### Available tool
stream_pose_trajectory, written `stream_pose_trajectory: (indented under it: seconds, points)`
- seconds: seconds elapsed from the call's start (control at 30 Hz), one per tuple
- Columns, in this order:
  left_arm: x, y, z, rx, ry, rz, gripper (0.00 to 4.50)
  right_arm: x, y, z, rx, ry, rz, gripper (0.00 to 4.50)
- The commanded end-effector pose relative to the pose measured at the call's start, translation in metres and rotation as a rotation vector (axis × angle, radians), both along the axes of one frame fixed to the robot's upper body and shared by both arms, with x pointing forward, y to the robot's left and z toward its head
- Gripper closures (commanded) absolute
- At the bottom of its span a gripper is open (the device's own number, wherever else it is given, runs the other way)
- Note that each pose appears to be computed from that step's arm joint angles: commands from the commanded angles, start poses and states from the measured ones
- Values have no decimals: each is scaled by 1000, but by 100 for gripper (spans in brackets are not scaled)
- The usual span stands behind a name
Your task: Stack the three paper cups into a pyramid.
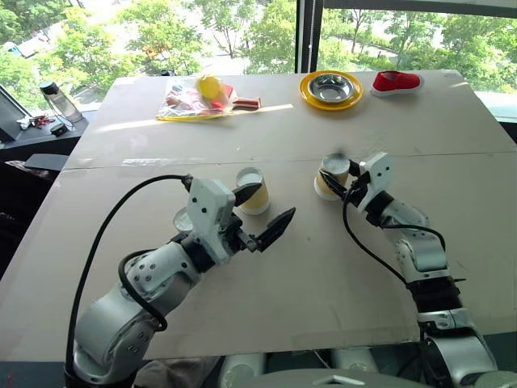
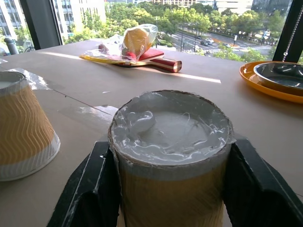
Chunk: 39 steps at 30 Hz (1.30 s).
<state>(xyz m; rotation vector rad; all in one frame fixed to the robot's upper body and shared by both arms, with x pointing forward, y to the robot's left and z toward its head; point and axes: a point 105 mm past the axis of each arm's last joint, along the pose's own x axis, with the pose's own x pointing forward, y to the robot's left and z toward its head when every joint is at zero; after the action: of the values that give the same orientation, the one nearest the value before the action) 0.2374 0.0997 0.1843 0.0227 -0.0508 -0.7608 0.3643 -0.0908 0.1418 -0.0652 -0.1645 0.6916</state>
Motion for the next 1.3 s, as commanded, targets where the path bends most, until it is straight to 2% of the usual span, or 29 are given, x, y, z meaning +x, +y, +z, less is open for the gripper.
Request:
stream_pose_trajectory:
  seconds: [0.03, 0.53, 0.7, 0.87, 0.93, 1.1, 1.3]
  points:
    - [-5, 2, 9, 9, -56, 36, 0, 0, 7, 8, -4, -19, 43, 247]
    - [1, 4, 17, 4, -71, 61, 0, -24, -5, 3, -11, 41, 41, 247]
    - [5, 6, 16, 6, -62, 63, 0, -25, -9, 6, 4, 25, 23, 1]
    - [8, 7, 14, -11, -50, 89, 0, -28, -18, 18, 35, -17, 4, 1]
    - [15, 13, 8, -16, -49, 166, 0, -36, -25, 27, 49, -56, 12, 1]
    - [31, 17, 0, -13, -83, 304, 0, -75, -35, 42, 81, -94, 147, 1]
    - [51, 19, -20, 14, -90, 389, 0, -111, -47, 42, 56, -85, 233, 1]
